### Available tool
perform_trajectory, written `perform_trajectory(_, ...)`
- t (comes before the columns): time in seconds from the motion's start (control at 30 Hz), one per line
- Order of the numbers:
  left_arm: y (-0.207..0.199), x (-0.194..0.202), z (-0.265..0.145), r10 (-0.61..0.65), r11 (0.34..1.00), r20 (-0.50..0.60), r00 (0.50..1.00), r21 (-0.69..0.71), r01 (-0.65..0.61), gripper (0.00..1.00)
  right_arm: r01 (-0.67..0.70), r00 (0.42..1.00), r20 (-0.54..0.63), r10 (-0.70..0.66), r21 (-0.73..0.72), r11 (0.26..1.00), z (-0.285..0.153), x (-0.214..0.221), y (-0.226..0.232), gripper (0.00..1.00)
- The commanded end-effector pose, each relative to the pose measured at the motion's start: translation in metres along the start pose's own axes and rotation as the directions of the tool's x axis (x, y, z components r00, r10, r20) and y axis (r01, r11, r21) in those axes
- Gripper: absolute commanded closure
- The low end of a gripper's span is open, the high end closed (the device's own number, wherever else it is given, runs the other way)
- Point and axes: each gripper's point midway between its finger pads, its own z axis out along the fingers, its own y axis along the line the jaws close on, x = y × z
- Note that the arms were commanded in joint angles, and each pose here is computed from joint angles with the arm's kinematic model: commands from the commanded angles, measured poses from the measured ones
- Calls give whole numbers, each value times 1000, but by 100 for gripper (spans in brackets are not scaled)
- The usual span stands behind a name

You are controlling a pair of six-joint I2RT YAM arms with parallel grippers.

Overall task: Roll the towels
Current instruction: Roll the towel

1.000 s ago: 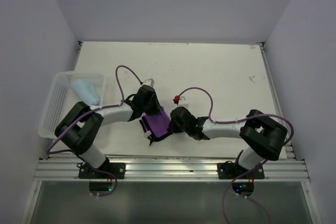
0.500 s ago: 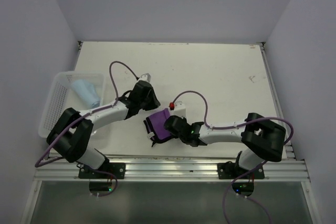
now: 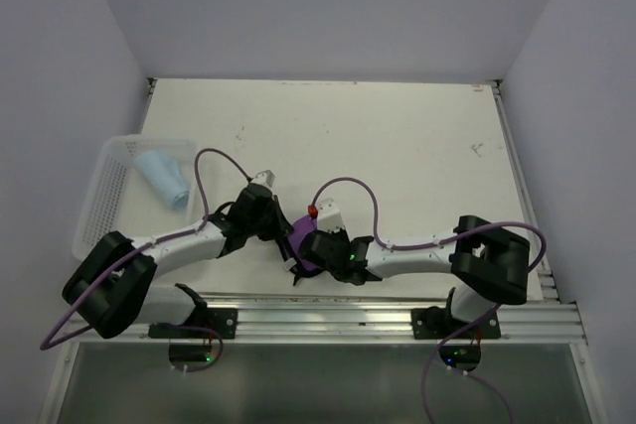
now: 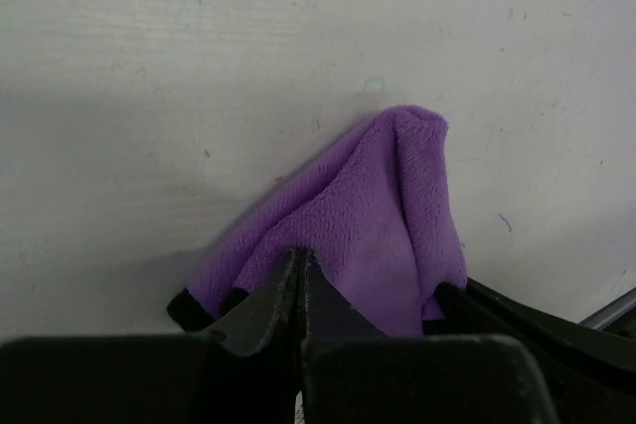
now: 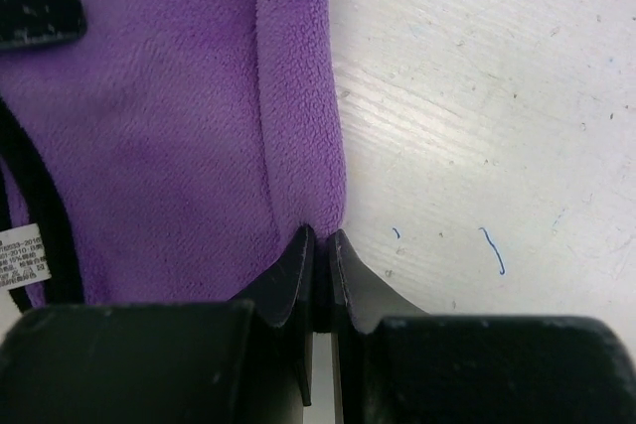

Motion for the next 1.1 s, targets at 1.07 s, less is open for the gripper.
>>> perform_trajectory(1.07, 15, 3, 28, 42, 996, 30, 999, -82, -39, 100, 485, 868, -46, -494, 286, 826, -15, -3, 5, 100)
